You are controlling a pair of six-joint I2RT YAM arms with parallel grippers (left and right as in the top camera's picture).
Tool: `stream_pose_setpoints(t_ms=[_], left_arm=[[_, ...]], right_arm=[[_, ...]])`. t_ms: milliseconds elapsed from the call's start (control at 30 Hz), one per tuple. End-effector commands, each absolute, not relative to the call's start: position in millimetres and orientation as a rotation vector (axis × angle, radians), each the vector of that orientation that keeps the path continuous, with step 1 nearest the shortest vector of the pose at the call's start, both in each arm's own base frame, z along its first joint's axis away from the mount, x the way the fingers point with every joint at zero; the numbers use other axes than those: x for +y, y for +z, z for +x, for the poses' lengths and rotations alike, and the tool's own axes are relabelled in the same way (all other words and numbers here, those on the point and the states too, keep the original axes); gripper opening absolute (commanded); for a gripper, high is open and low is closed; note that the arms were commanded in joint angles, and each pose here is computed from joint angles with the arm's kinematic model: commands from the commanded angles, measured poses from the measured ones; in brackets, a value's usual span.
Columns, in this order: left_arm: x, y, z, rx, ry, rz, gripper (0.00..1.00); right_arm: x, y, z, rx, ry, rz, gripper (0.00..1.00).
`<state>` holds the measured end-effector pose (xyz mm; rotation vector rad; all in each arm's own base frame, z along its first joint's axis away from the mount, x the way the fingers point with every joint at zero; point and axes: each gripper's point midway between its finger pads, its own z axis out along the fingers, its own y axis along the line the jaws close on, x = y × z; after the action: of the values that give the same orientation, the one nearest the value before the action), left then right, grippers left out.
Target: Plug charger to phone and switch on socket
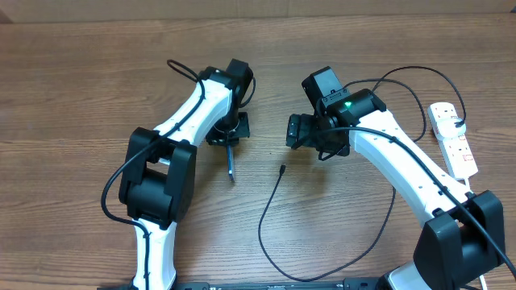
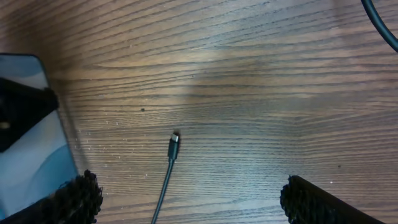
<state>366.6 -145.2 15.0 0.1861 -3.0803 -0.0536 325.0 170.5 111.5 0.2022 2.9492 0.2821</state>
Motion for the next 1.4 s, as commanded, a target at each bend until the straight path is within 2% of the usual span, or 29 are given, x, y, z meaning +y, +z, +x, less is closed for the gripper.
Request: stream_pose_setpoints(t_ms=[0, 200, 333, 400, 467, 700, 1033, 1367], left_arm=[[-150.1, 11.5, 354.6, -3.066, -0.018, 0.202, 0.04], [-145.3, 0.6, 343.3, -3.037, -0.04, 0.202, 0.05], [-145.2, 0.2, 343.0, -3.036, -0.041, 0.202, 0.2], [-145.2, 0.2, 343.1, -3.036, -0.041, 0.202, 0.18], [-145.2, 0.2, 343.1, -3.036, -0.041, 0.202, 0.05], [-147.5, 0.5, 342.2, -3.031, -0.016, 0.179, 0.04], [-209.5, 35.4, 342.1, -2.782, 0.863, 0.045, 0.04], [-214.2, 83.8, 343.0, -2.528, 1.364, 0.03, 0.04]], right_arm=[[167.7, 111.2, 328.4, 2.941, 0.263, 0.203, 0.93], [167.8, 111.3, 328.6, 2.94, 0.263, 0.203, 0.94], [168.1, 111.5, 329.1, 2.938, 0.266, 0.203, 0.95], [168.1, 111.5, 329.1, 2.938, 0.266, 0.203, 0.95], [168.1, 111.4, 329.1, 2.938, 0.265, 0.203, 0.95], [167.8, 111.2, 328.3, 2.941, 0.264, 0.204, 1.0], [163.5, 108.6, 319.1, 2.979, 0.238, 0.249, 1.0], [159.1, 68.2, 307.0, 2.981, 0.24, 0.513, 1.0]])
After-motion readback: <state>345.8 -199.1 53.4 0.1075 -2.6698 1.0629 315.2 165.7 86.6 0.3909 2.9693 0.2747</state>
